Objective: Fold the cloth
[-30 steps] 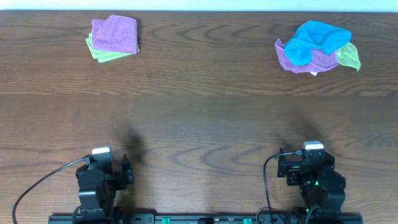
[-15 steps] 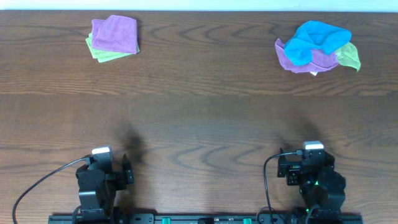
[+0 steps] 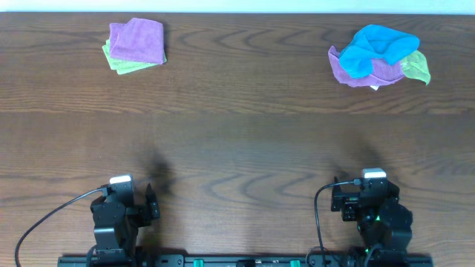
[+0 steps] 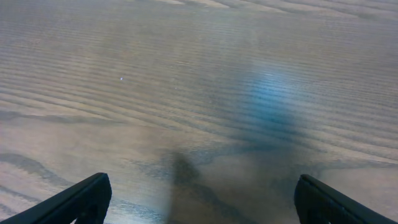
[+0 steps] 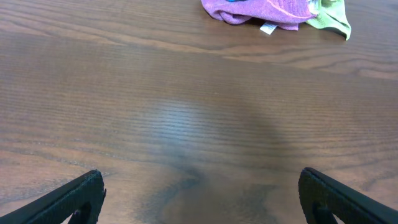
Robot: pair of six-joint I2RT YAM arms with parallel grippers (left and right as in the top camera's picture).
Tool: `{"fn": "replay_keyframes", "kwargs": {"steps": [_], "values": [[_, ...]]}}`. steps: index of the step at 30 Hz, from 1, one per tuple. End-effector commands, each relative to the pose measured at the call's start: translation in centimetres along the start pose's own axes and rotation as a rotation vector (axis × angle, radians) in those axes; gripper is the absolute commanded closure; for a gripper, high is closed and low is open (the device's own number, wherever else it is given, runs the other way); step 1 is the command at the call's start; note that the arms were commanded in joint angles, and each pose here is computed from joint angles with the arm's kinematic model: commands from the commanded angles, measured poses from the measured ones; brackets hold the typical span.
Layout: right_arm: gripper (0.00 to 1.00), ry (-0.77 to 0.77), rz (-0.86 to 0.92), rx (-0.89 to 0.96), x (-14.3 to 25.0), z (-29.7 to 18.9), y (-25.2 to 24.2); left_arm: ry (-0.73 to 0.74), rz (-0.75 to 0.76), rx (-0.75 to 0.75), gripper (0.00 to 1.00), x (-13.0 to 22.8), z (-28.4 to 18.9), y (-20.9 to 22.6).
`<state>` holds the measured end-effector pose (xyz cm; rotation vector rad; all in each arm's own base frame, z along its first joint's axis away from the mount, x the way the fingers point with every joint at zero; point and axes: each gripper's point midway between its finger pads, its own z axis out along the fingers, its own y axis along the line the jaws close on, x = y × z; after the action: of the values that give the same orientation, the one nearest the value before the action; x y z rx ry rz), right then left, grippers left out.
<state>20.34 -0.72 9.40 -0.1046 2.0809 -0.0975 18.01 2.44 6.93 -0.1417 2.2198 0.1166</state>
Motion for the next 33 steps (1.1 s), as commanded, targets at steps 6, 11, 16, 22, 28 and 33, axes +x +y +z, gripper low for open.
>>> {"fn": "replay_keyframes", "kwargs": {"steps": [6,11,16,22,28,33], "values": [[0.01,0.008,0.091,0.031,-2.2,-0.9,-0.9,0.020,0.011,-0.011,0.05,0.8,0.4,0.2],[0.01,0.031,0.117,0.029,-8.6,-2.2,-1.8,0.020,0.011,-0.011,0.05,0.8,0.4,0.2],[0.01,0.064,0.163,0.082,-16.8,-1.1,-4.1,0.020,0.011,-0.011,0.05,0.8,0.4,0.2],[0.01,0.149,0.200,0.131,-22.1,2.7,-6.5,0.020,0.011,-0.011,0.05,0.8,0.4,0.2],[0.01,0.244,0.241,0.181,-25.4,9.3,-10.5,0.020,0.011,-0.011,0.05,0.8,0.4,0.2],[0.01,0.358,0.266,0.176,-24.9,15.6,-12.5,0.020,0.011,-0.011,0.05,0.8,0.4,0.2]]}}
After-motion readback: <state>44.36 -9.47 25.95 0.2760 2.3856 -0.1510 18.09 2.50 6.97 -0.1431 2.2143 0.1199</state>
